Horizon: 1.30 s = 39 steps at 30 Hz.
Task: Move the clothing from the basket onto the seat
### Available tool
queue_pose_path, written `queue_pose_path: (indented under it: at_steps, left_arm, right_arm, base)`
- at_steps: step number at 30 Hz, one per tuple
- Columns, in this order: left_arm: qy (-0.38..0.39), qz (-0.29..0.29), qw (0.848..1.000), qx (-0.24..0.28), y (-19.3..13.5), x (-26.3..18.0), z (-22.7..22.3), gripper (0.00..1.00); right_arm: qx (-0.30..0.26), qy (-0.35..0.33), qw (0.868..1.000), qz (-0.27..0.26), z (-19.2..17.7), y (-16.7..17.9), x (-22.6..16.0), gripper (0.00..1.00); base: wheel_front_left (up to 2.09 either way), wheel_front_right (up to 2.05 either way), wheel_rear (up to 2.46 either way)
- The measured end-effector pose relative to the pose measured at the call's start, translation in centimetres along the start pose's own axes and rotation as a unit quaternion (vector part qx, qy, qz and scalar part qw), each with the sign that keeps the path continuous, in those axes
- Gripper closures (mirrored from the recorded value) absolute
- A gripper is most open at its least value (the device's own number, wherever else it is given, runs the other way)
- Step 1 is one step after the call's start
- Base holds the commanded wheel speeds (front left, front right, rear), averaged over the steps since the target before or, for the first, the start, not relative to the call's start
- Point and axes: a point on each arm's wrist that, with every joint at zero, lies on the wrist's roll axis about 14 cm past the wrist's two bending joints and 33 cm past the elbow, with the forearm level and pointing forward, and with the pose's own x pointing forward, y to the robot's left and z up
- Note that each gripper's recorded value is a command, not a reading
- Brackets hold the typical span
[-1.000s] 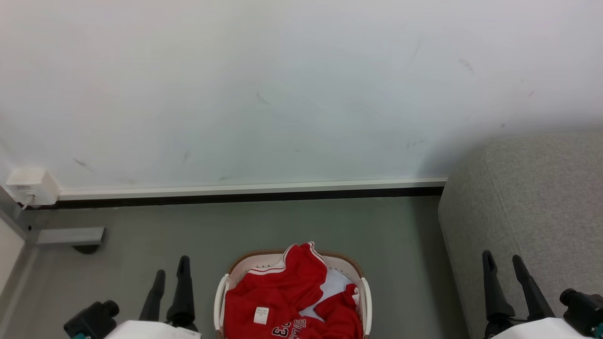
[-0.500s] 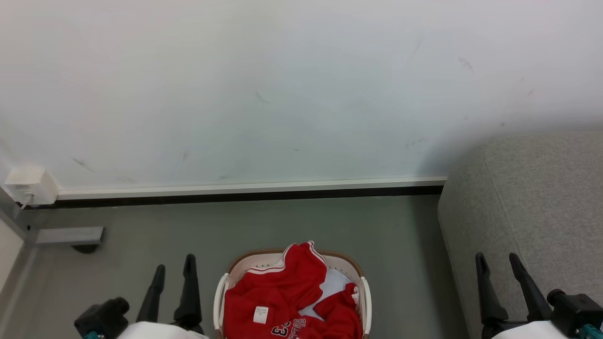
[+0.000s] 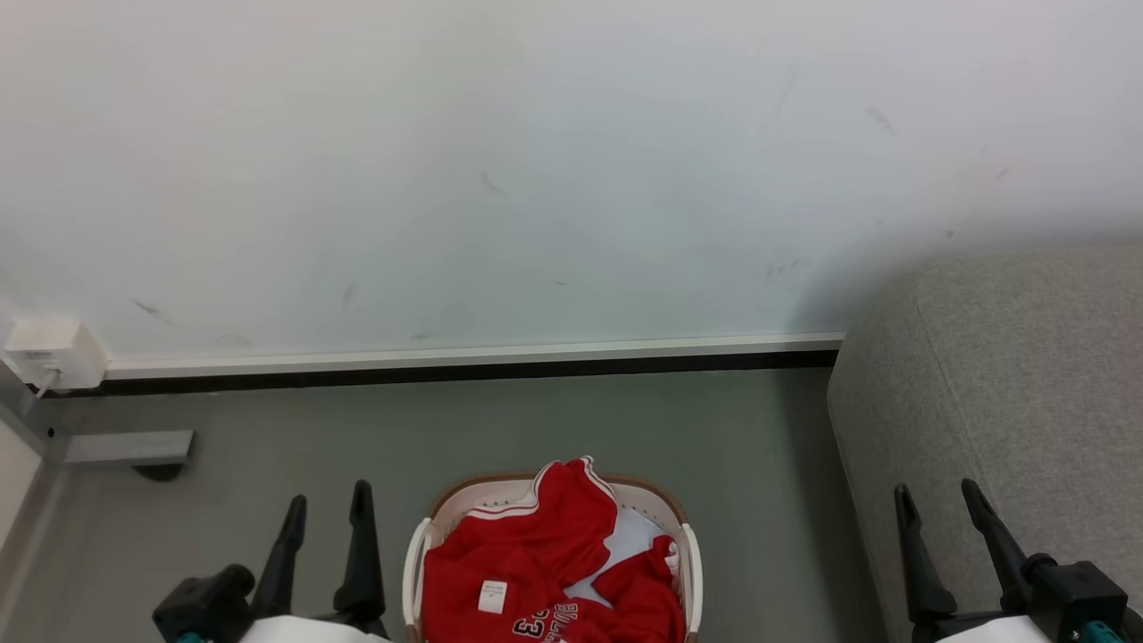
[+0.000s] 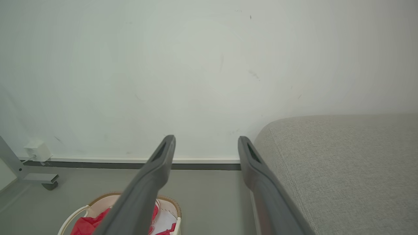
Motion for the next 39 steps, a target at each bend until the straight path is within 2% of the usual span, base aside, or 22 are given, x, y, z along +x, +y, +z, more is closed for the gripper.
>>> queue_pose_path:
  at_steps: [24, 39]
  left_arm:
    - [0.001, -0.013, 0.995, 0.098, 0.2, -0.6, -0.9, 0.0]
    - [0.0, -0.016, 0.991, 0.133, 0.5, -0.9, -1.3, 0.0]
  right_arm:
    - [-0.058, -0.005, 0.998, -0.006, -0.1, -1.0, -0.4, 0.0]
    - [-0.087, 0.0, 0.996, -0.001, -0.7, -1.0, -0.6, 0.0]
  base:
    - [0.0, 0.0, 0.0]
    - [0.0, 0.0, 0.0]
